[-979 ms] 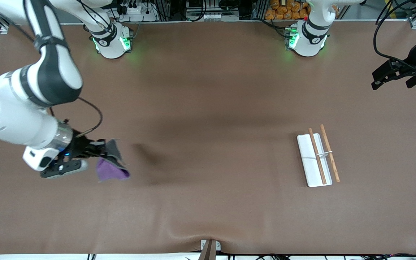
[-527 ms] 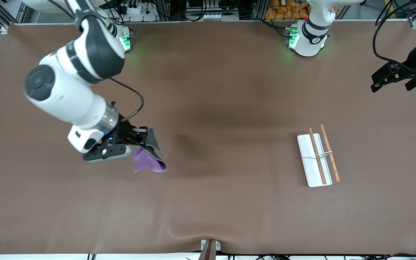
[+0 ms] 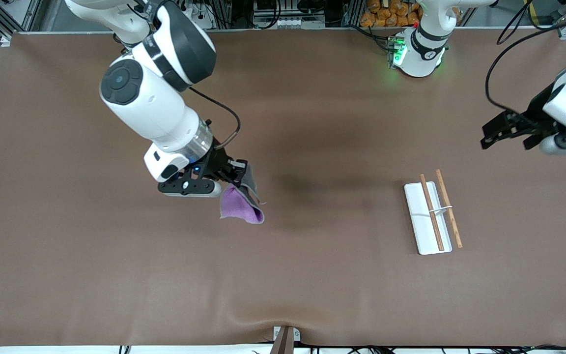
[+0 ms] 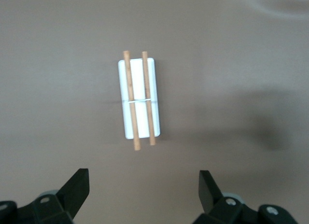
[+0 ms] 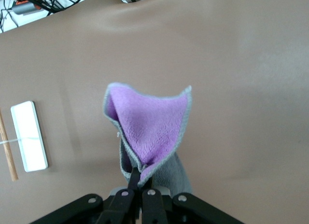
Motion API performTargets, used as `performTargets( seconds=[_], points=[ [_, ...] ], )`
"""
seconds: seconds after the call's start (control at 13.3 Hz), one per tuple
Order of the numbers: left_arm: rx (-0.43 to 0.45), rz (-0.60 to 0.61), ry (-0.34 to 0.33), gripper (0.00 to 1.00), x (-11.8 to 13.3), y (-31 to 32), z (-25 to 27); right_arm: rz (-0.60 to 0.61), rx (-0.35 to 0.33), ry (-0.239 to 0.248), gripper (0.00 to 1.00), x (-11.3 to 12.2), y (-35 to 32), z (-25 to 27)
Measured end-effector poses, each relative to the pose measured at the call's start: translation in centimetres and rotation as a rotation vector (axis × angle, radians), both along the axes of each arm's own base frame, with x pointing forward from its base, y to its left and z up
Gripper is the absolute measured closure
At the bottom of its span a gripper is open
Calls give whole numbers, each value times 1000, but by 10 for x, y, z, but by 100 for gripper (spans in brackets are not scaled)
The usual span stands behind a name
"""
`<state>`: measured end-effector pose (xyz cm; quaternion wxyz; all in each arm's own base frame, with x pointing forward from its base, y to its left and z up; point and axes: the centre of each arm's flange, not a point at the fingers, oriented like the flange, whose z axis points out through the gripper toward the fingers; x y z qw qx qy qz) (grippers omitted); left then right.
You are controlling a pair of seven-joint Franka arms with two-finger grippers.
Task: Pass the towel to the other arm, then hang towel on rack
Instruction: 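Lift the towel with the right gripper while the left gripper approaches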
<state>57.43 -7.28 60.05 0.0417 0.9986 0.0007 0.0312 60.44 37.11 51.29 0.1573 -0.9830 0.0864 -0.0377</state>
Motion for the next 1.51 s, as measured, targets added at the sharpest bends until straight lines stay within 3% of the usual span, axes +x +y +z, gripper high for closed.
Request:
performTargets(
  seconds=[0.6,1.13,1.51],
  points=[
    [-14,-47,-3,0,36,-61,-58,-256,76,48,96,-19,45,0],
    [-18,124,72,0,37,-148,-117,-494,195,73,96,-30,86,-6],
    [-10,337,179,0,25,-174,-160,-512,232,79,96,-42,118,-16]
  ],
)
